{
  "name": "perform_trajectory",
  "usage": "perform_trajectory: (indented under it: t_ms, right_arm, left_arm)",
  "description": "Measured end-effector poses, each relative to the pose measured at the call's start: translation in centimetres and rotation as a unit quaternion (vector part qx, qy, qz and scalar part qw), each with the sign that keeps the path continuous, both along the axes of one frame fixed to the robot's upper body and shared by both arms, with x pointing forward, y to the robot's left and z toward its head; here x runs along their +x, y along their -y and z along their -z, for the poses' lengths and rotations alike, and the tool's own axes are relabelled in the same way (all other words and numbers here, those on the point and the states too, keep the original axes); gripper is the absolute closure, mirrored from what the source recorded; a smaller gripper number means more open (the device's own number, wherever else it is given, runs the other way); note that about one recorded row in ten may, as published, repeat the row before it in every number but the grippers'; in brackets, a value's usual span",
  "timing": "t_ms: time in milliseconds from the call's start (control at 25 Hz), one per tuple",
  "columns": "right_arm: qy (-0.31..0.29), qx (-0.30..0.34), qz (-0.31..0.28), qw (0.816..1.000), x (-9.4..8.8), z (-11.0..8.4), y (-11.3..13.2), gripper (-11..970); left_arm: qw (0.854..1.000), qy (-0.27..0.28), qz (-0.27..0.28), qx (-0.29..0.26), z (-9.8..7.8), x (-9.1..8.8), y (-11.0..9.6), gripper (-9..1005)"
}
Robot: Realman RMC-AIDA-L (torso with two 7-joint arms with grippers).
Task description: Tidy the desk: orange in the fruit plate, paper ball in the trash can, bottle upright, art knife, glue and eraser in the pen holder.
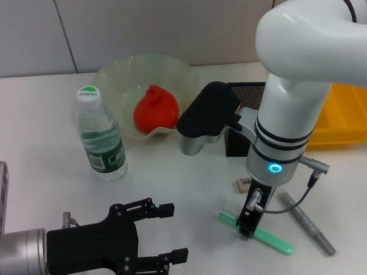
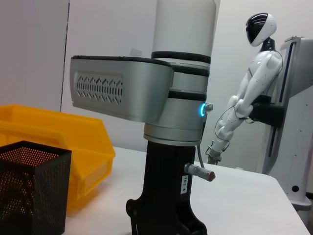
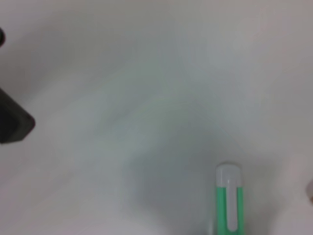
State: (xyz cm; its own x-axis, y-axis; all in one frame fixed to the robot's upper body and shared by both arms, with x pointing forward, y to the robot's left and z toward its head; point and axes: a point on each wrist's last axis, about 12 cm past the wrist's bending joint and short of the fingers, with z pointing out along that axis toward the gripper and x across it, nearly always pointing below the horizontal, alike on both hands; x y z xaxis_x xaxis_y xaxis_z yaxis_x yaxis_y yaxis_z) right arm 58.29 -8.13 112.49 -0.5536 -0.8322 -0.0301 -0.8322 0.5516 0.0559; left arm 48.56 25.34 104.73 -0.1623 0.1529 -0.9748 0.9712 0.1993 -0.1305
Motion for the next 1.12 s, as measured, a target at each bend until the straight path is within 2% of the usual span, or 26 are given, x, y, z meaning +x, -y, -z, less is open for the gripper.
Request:
perform_trajectory:
  t_ms: [800,1120]
  right_arm:
    - [0.0,0.0,-0.012,1.0,-0.24,0.18,-0.44,699]
    - [0.001,-0.002,-0.013,1.0,-0.23,0.19,-0.46,755]
  left_arm:
    - [1.0,0.001,0.002,0.002,0.01,-0.02,-0.03,199]
    - [1.0,0.001,0.002,0.002,0.0,-0.04,-0.07,199]
